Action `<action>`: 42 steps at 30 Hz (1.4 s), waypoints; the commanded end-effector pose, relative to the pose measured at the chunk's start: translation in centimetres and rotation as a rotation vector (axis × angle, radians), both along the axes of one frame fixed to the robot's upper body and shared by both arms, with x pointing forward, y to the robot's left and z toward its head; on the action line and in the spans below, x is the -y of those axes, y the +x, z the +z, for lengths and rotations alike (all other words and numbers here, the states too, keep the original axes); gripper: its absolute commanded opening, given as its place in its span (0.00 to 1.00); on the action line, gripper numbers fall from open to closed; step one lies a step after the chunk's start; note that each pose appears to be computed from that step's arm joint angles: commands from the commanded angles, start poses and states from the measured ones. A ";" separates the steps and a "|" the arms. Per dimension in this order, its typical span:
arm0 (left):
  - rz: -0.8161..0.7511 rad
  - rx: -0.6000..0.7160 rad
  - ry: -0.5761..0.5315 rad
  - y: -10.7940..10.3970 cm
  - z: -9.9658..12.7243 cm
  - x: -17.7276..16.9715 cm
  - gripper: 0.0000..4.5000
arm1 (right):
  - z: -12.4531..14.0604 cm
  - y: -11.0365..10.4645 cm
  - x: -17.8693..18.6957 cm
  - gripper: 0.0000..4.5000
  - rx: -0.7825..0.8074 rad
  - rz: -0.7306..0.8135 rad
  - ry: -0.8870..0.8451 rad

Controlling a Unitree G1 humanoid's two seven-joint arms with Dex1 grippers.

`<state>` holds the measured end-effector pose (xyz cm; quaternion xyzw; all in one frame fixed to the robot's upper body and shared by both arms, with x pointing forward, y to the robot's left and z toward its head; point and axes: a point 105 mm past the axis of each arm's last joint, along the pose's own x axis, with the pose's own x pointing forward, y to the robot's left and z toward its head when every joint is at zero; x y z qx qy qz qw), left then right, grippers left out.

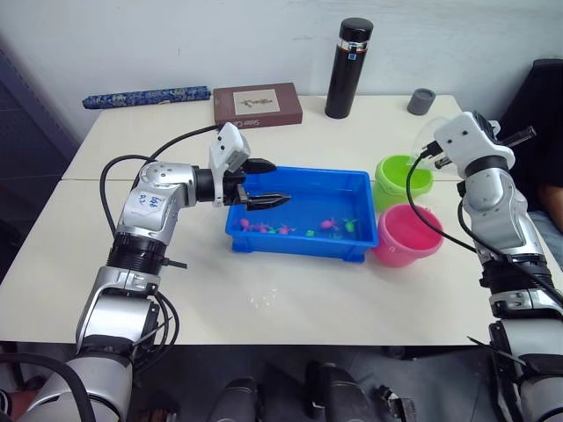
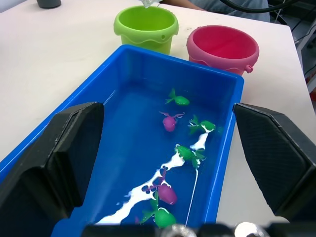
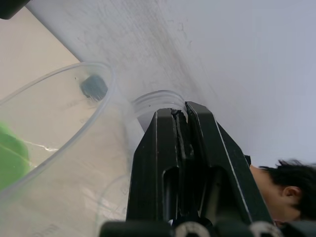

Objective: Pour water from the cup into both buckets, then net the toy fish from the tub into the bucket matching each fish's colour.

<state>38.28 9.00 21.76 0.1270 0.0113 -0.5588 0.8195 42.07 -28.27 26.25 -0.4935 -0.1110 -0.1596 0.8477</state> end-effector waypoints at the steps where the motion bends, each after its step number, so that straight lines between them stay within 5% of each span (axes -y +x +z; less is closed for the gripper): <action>1: 0.005 0.063 -0.012 -0.3 1.3 -0.2 1.00 | 2.7 -0.5 -0.4 0.01 0.080 0.008 -0.090; 32: 0.027 0.072 -0.008 -0.8 0.9 -0.8 1.00 | 2.8 -0.3 -3.7 0.01 0.098 0.047 -0.584; 38: 0.030 0.071 -0.007 -0.8 0.7 -0.8 1.00 | 2.7 -0.2 -3.7 0.01 0.102 0.051 -0.572; 42: 0.028 0.067 -0.007 -1.0 0.5 -0.8 1.00 | 2.9 -0.4 -1.9 0.01 0.108 0.018 -0.352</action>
